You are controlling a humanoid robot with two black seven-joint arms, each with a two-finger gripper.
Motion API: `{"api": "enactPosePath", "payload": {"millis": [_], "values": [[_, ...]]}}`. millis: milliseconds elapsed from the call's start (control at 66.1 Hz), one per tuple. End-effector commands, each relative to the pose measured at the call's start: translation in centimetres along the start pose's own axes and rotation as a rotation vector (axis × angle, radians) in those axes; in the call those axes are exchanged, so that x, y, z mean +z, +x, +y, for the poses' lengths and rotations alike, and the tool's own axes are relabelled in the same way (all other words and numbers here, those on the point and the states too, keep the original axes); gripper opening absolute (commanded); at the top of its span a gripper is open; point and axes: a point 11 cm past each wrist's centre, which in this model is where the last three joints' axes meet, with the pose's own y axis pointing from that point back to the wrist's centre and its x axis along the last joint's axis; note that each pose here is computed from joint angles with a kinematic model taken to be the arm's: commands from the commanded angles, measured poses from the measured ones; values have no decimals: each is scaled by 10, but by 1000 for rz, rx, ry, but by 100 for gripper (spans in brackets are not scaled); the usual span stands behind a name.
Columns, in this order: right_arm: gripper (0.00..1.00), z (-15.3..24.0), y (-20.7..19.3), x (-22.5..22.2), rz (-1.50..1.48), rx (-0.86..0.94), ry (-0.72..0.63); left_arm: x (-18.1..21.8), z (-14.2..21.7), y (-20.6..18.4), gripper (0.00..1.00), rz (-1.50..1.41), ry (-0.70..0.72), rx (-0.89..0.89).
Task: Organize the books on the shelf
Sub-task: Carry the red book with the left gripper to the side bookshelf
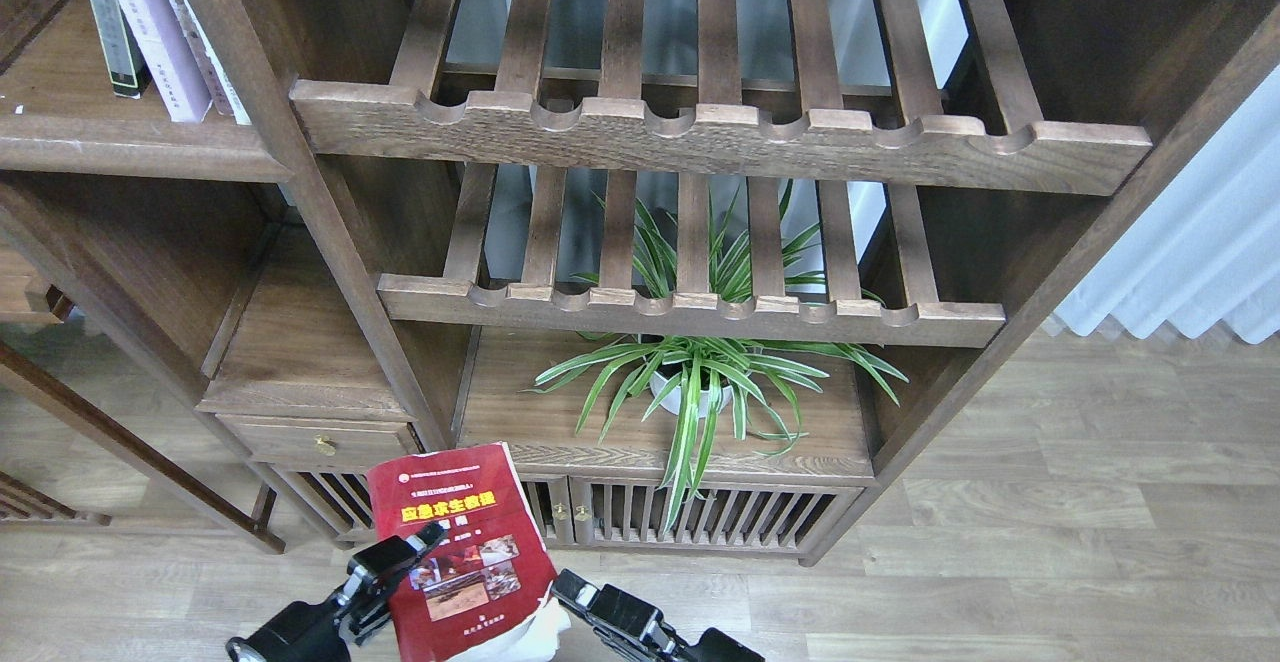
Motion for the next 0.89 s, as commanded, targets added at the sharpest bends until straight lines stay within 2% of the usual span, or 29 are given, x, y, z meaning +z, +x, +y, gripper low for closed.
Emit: {"api": "enactPosePath", "payload": {"millis": [0, 182, 303, 469, 484, 590, 878], "values": [[100, 2, 5, 0, -2, 16, 0, 57, 29, -21, 5, -126, -75, -6], [100, 5, 15, 1, -1, 48, -7, 122, 66, -74, 5, -305, -176, -52], [100, 8, 21, 1, -1, 68, -12, 172, 86, -121, 5, -437, -292, -109], [100, 8, 22, 1, -1, 71, -12, 207, 105, -165, 5, -580, -343, -136], [100, 8, 22, 0, -1, 71, -9, 221, 115, -182, 5, -635, -373, -141], [100, 9, 22, 0, -2, 72, -8, 245, 127, -217, 5, -751, -425, -157], [100, 9, 22, 1, -5, 72, -7, 292, 133, -293, 6, -1073, -528, -136]]}}
